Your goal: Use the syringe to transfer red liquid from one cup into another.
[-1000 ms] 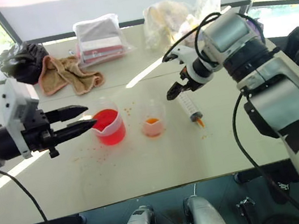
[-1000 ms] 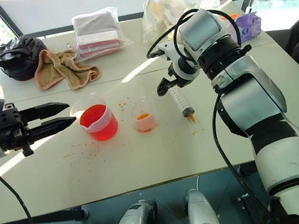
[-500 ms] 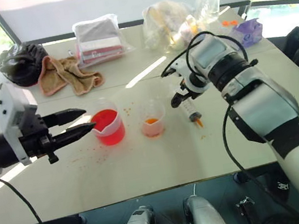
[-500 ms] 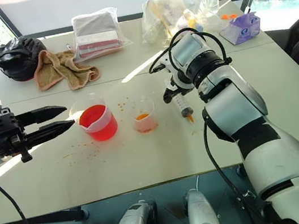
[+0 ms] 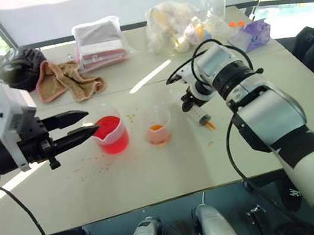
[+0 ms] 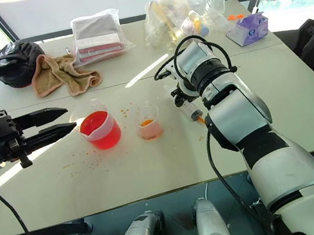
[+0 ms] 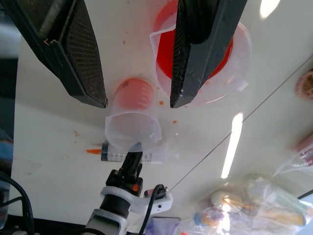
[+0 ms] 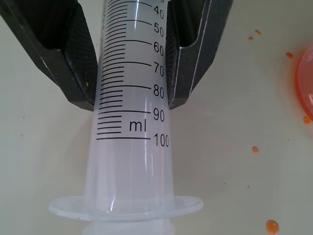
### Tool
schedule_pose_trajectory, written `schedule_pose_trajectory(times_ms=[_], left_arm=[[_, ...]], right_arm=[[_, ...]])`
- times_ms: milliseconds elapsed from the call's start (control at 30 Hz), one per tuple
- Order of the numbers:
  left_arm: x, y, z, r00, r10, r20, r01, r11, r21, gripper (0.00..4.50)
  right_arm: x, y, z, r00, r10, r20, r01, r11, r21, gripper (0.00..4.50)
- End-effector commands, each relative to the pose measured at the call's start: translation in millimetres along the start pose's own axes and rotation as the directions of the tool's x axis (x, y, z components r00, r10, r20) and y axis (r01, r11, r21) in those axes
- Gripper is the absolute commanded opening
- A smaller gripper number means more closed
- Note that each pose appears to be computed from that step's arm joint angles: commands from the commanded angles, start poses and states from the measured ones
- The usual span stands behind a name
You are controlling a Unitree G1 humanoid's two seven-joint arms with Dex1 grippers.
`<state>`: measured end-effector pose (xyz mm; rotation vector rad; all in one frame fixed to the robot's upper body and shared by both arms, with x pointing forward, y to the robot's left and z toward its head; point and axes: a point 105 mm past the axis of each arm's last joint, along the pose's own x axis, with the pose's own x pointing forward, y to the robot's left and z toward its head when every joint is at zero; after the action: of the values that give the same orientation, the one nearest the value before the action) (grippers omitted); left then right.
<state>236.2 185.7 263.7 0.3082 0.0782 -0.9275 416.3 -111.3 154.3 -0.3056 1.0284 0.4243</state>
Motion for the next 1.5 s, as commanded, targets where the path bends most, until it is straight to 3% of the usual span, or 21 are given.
schedule_pose_trajectory(times_ms=[33,133,200,300,400,433,500,533,600,800,1033,1233,1333,1500], left_arm=[[0,-1,7,1.000,-0.003,0.018,0.002,1.000,0.028,2.14],[-2,0,4,1.000,0.006,0.006,-0.006,1.000,0.028,2.14],[-5,1,7,1.000,0.015,0.012,-0.016,0.999,0.028,2.14],[-9,9,15,0.997,0.051,0.051,-0.052,0.998,0.024,2.14],[-11,22,28,0.987,0.109,0.115,-0.110,0.994,-0.001,2.14],[-11,23,31,0.986,0.111,0.127,-0.111,0.994,-0.006,2.14],[-14,24,39,0.983,0.116,0.144,-0.117,0.993,-0.006,2.14],[-16,24,42,0.982,0.122,0.144,-0.123,0.992,0.001,2.14],[-21,23,47,0.983,0.128,0.134,-0.131,0.991,0.017,2.14],[-40,20,59,0.983,0.151,0.103,-0.154,0.988,0.026,2.14],[-51,13,58,0.975,0.206,0.085,-0.208,0.978,0.011,2.14],[-54,11,60,0.967,0.232,0.100,-0.232,0.973,-0.019,2.14],[-53,11,54,0.966,0.241,0.093,-0.237,0.970,-0.048,2.14],[-46,10,48,0.970,0.229,0.082,-0.224,0.972,-0.068,2.14]], right_arm=[[-17,-9,24,0.988,-0.026,0.151,0.030,0.999,-0.025,1.36],[-40,-31,50,0.931,-0.110,0.347,0.126,0.992,-0.022,1.36],[-75,-43,83,0.794,-0.156,0.588,0.204,0.979,-0.016,1.36],[-118,-46,111,0.600,-0.190,0.777,0.249,0.967,0.044,1.36],[-166,-20,139,0.328,-0.082,0.941,0.094,0.994,0.054,1.36],[-178,-8,143,0.252,-0.027,0.967,0.030,0.999,0.020,1.36],[-206,30,144,0.042,0.166,0.985,-0.139,0.977,-0.159,1.36],[-214,45,141,-0.032,0.237,0.971,-0.180,0.954,-0.239,1.36],[-217,73,135,-0.097,0.351,0.931,-0.227,0.903,-0.364,1.36],[-185,143,126,-0.145,0.486,0.862,-0.408,0.764,-0.500,1.36],[-150,196,102,-0.128,0.632,0.764,-0.404,0.671,-0.622,1.36],[-115,210,80,-0.051,0.681,0.730,-0.281,0.692,-0.665,1.36],[-91,212,70,0.002,0.687,0.726,-0.289,0.696,-0.658,1.36],[-78,214,64,0.024,0.678,0.734,-0.282,0.709,-0.646,1.36]])
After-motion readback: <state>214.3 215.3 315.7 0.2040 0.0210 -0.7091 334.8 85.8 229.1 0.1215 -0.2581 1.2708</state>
